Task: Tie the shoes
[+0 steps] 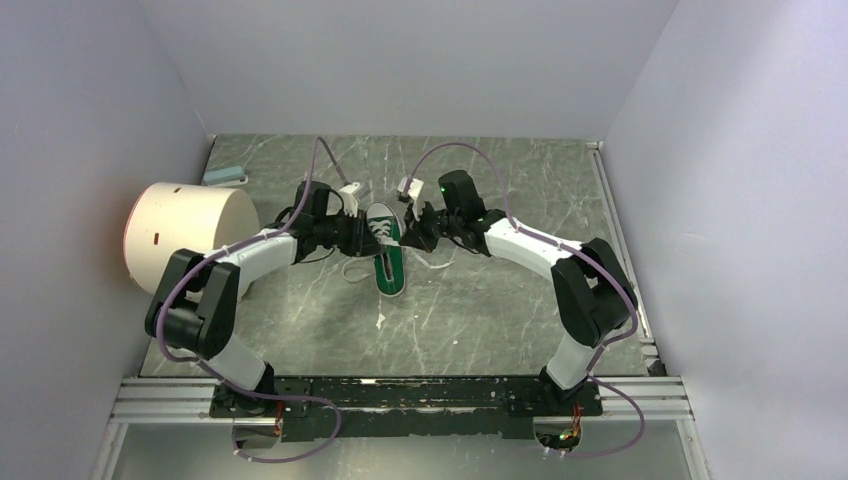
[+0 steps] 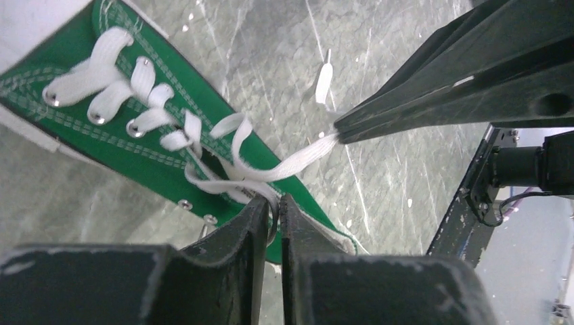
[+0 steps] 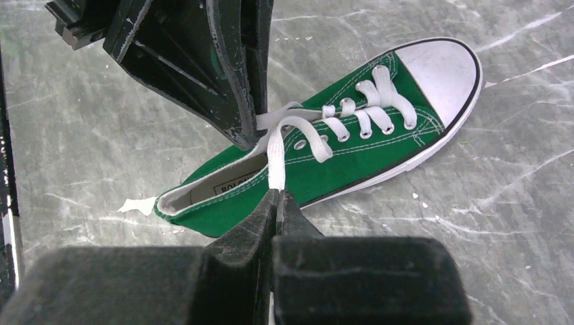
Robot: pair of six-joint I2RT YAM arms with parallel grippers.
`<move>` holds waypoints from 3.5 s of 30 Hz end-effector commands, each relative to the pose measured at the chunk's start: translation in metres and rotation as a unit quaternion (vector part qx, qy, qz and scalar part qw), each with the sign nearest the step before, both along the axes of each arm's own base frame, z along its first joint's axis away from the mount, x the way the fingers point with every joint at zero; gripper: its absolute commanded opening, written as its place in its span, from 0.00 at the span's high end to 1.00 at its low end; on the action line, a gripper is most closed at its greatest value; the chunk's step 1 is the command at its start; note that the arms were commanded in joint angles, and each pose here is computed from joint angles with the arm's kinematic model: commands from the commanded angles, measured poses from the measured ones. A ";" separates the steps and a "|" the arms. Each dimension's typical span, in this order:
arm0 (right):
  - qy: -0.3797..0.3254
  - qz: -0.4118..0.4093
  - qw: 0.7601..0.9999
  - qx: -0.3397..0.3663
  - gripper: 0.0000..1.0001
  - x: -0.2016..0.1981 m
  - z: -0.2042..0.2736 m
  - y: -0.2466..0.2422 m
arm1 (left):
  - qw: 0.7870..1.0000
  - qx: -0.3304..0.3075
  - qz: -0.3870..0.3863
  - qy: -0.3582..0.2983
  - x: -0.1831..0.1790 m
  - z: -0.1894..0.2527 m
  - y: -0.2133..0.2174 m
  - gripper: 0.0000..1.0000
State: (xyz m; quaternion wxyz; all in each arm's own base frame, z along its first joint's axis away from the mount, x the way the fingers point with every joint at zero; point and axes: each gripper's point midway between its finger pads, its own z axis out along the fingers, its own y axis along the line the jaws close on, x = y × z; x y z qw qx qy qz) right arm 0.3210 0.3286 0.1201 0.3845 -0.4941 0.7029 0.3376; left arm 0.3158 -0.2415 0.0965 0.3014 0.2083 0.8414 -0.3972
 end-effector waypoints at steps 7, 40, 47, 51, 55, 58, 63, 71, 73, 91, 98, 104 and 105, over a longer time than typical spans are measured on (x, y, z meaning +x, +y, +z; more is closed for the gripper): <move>0.007 0.009 1.000 0.007 1.00 -0.003 -0.010 0.005 | 0.996 -0.065 0.001 0.055 0.000 -0.007 -0.001 0.72; 0.011 0.040 0.999 -0.006 1.00 -0.017 -0.024 0.013 | 0.988 -0.105 0.035 0.109 0.009 -0.014 0.004 0.51; 0.013 0.045 0.999 -0.015 1.00 -0.023 -0.025 0.011 | 0.988 -0.100 0.045 0.108 0.011 -0.008 0.006 0.52; 0.012 0.047 0.999 -0.016 1.00 -0.024 -0.024 0.012 | 0.988 -0.091 0.055 0.110 0.013 -0.007 0.009 0.53; 0.012 0.047 0.999 -0.016 1.00 -0.024 -0.024 0.012 | 0.988 -0.084 0.052 0.117 0.013 -0.010 0.009 0.63; 0.011 0.048 0.999 -0.016 1.00 -0.024 -0.023 0.013 | 0.989 -0.084 0.052 0.112 0.013 -0.007 0.009 0.65; 0.009 0.049 0.999 -0.015 1.00 -0.025 -0.022 0.015 | 0.989 -0.082 0.051 0.110 0.015 -0.003 0.010 0.60; 0.011 0.050 0.999 -0.018 1.00 -0.030 -0.024 0.017 | 0.991 -0.066 0.065 0.098 0.018 0.004 0.015 0.58; 0.010 0.048 0.999 -0.018 1.00 -0.029 -0.024 0.017 | 0.991 -0.063 0.067 0.100 0.018 0.003 0.015 0.62; 0.012 0.041 0.999 -0.010 1.00 -0.029 -0.020 0.020 | 0.990 -0.037 0.048 0.127 0.018 -0.016 0.007 0.62; 0.009 0.042 0.999 -0.010 1.00 -0.028 -0.019 0.021 | 0.990 -0.036 0.044 0.129 0.021 -0.016 0.003 0.70; 0.017 -0.008 1.000 -0.023 0.98 -0.021 -0.017 0.013 | 0.991 -0.035 0.039 0.125 0.020 -0.004 0.003 0.95; 0.041 -0.052 0.997 -0.029 0.90 -0.016 -0.017 0.007 | 0.990 -0.036 0.040 0.127 0.020 -0.002 0.003 0.95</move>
